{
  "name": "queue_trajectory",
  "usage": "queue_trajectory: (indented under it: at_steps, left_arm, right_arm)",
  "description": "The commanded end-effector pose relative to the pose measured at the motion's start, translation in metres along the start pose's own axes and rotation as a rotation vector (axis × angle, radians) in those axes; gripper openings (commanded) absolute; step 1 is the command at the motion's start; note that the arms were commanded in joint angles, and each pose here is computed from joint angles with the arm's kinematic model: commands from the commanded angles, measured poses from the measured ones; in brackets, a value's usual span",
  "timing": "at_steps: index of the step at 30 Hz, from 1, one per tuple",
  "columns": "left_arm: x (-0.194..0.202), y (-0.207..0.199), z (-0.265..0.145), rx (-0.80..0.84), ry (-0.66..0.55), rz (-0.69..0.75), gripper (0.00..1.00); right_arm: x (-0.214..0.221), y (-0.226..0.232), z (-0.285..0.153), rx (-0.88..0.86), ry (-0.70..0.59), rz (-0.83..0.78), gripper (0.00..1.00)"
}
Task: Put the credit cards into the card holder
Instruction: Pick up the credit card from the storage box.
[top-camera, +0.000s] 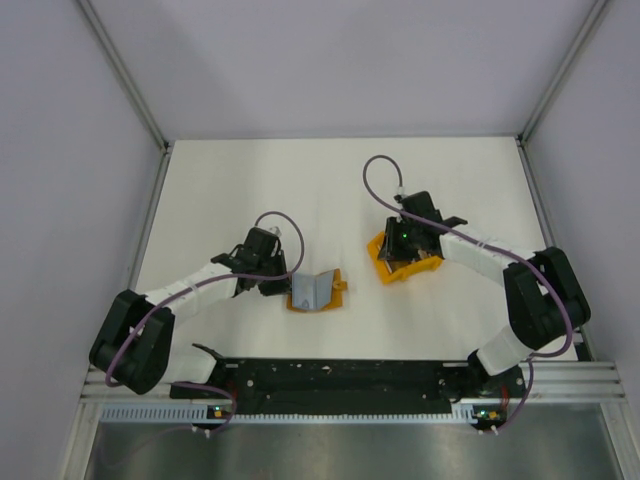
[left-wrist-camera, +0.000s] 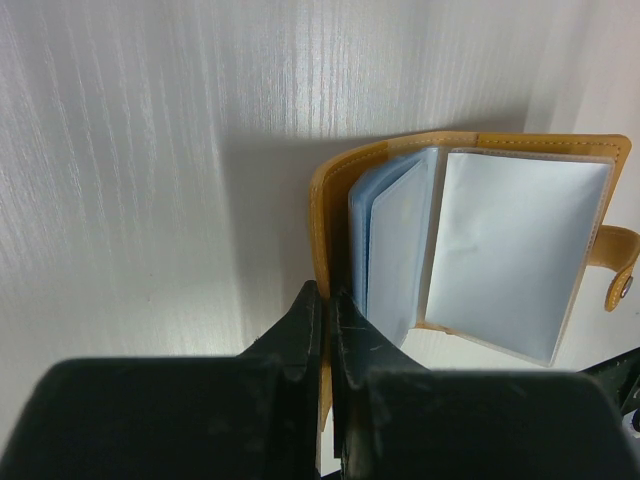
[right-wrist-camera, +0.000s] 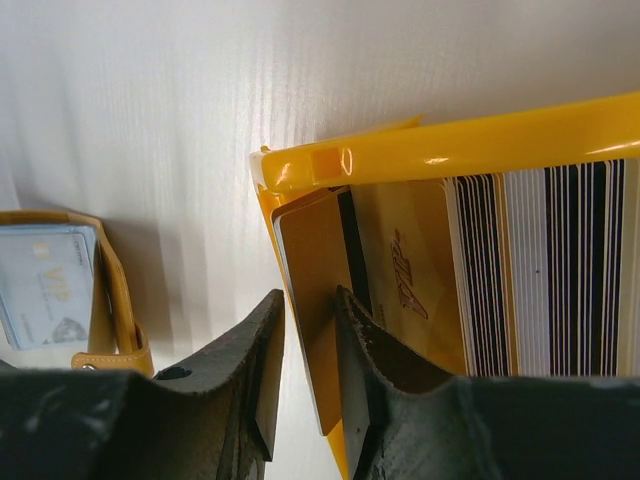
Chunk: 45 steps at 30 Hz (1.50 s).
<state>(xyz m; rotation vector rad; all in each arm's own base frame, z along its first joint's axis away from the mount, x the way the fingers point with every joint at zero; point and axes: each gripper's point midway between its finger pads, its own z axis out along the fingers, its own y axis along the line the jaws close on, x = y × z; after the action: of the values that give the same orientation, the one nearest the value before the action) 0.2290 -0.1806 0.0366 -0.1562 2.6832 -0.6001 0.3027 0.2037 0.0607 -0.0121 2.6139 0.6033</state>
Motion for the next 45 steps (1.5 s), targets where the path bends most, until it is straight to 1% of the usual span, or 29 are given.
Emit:
queue_trajectory:
  at_steps: [1, 7, 18, 25, 35, 42, 44, 45]
  left_arm:
    - [-0.012, -0.009, 0.001, 0.027, -0.039, 0.017, 0.0]
    - [-0.011, -0.008, 0.002, 0.028, -0.035, 0.017, 0.0]
    - [-0.01, -0.009, 0.003, 0.031, -0.027, 0.019, 0.0]
    - [-0.01, -0.007, 0.002, 0.028, -0.029, 0.018, 0.0]
    - [-0.01, -0.008, 0.003, 0.028, -0.027, 0.019, 0.0]
    - [-0.008, -0.007, 0.004, 0.026, -0.024, 0.018, 0.0]
    - [-0.009, -0.007, 0.004, 0.028, -0.025, 0.017, 0.0]
    - [-0.01, -0.008, 0.003, 0.03, -0.028, 0.017, 0.0]
  right_arm:
    - [-0.028, 0.019, -0.017, -0.067, -0.085, -0.008, 0.26]
    - [-0.031, 0.021, -0.019, -0.085, -0.087, -0.002, 0.24]
    - [-0.03, 0.021, -0.021, -0.102, -0.086, 0.015, 0.17]
    - [-0.04, -0.008, -0.025, -0.004, -0.131, 0.026, 0.2]
    - [-0.031, -0.002, -0.017, -0.071, -0.068, 0.035, 0.2]
    - [-0.026, 0.004, -0.013, -0.111, -0.032, 0.034, 0.23]
    - [-0.024, 0.004, -0.012, -0.116, -0.024, 0.035, 0.22]
    - [-0.023, 0.004, -0.011, -0.116, -0.022, 0.032, 0.2]
